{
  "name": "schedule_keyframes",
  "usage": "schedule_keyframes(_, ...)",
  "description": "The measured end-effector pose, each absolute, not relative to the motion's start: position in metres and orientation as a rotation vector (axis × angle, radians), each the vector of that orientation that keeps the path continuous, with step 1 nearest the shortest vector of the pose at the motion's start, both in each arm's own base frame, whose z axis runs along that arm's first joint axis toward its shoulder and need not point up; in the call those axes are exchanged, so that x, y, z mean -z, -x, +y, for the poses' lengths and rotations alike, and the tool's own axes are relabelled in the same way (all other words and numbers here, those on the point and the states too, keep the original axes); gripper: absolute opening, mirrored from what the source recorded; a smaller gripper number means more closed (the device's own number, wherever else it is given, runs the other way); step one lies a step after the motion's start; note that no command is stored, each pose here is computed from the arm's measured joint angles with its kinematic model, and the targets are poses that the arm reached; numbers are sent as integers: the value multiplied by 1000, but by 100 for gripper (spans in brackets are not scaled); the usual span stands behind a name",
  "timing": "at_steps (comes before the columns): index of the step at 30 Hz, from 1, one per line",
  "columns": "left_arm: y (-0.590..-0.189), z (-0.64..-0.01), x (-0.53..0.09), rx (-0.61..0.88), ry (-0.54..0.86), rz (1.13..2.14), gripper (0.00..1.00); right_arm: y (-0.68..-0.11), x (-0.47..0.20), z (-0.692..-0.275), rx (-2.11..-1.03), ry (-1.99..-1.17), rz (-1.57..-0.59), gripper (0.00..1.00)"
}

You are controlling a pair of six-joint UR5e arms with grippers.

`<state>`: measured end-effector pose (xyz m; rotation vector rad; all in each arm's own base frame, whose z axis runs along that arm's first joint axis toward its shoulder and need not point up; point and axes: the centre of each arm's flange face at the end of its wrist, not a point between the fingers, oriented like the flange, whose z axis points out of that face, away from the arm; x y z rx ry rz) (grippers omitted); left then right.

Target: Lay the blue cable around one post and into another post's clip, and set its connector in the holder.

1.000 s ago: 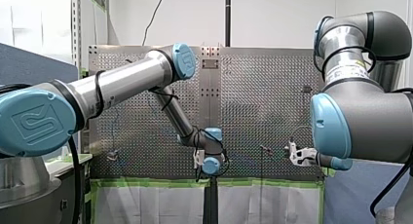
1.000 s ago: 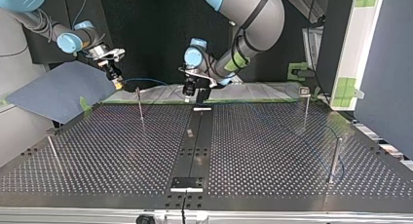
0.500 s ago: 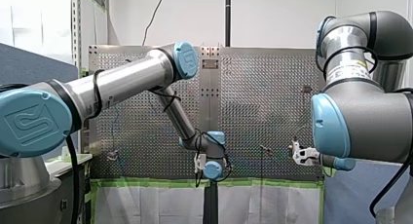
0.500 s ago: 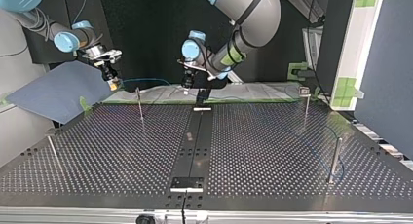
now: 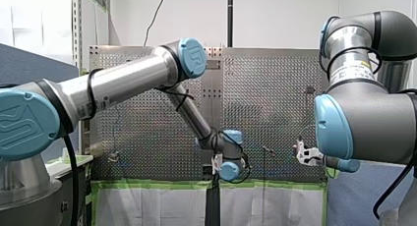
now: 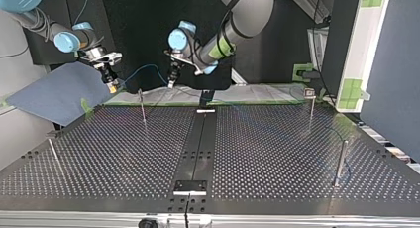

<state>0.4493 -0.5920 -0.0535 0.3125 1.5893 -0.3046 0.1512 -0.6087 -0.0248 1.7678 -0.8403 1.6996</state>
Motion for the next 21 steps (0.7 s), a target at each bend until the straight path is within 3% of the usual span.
schedule_keyframes(21, -461, -608, 35, 346, -279, 1578, 0, -130, 18, -625, -1756, -1654, -892, 0)
